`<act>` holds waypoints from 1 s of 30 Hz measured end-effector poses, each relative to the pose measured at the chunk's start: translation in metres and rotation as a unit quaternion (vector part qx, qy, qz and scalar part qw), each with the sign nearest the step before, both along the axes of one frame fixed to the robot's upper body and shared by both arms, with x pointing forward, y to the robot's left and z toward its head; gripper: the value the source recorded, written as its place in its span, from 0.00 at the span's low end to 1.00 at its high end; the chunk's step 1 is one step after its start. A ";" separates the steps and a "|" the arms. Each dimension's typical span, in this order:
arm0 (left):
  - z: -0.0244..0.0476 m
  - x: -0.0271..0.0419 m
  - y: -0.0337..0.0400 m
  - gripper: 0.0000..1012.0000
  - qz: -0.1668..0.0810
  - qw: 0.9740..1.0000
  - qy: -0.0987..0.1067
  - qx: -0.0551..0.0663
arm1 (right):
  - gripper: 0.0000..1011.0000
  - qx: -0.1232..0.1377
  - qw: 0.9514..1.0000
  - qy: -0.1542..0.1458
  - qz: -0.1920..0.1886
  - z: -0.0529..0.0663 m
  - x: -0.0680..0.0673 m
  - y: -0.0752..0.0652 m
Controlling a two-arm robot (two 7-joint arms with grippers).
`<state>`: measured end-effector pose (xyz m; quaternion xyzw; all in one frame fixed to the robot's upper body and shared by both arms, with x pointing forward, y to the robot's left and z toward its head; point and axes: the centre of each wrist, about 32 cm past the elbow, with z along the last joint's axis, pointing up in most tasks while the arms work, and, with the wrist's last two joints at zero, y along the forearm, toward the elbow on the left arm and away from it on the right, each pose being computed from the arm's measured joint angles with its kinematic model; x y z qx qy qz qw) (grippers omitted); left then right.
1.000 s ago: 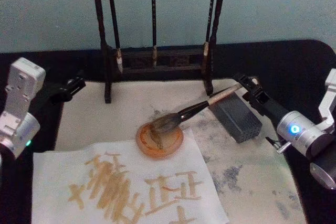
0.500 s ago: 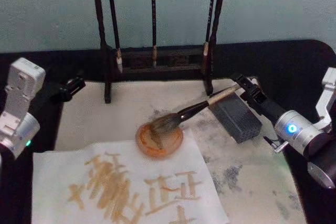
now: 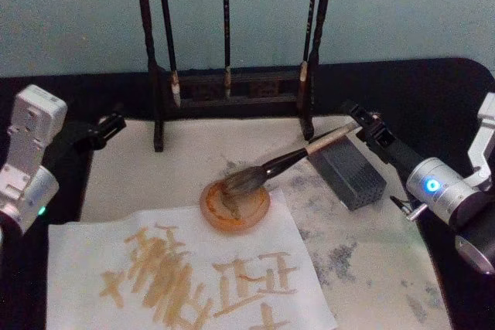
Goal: Pick up the brush from the inkstone, write on the paper, then place the brush back to its original position.
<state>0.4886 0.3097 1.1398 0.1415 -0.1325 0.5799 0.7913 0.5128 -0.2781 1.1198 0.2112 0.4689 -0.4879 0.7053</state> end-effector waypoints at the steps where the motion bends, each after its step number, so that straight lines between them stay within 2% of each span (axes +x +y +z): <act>1: 0.0000 0.0000 0.0000 0.99 0.000 1.000 0.000 0.000 | 0.99 0.000 1.000 -0.001 0.000 0.000 0.000 0.000; 26: 0.0000 0.0000 0.0000 0.99 0.000 1.000 0.000 0.000 | 0.99 -0.007 1.000 -0.005 0.003 0.002 0.001 0.001; 30: 0.0000 0.0000 0.0000 0.99 0.000 1.000 0.000 0.000 | 0.91 -0.007 1.000 -0.005 0.003 0.002 0.001 0.001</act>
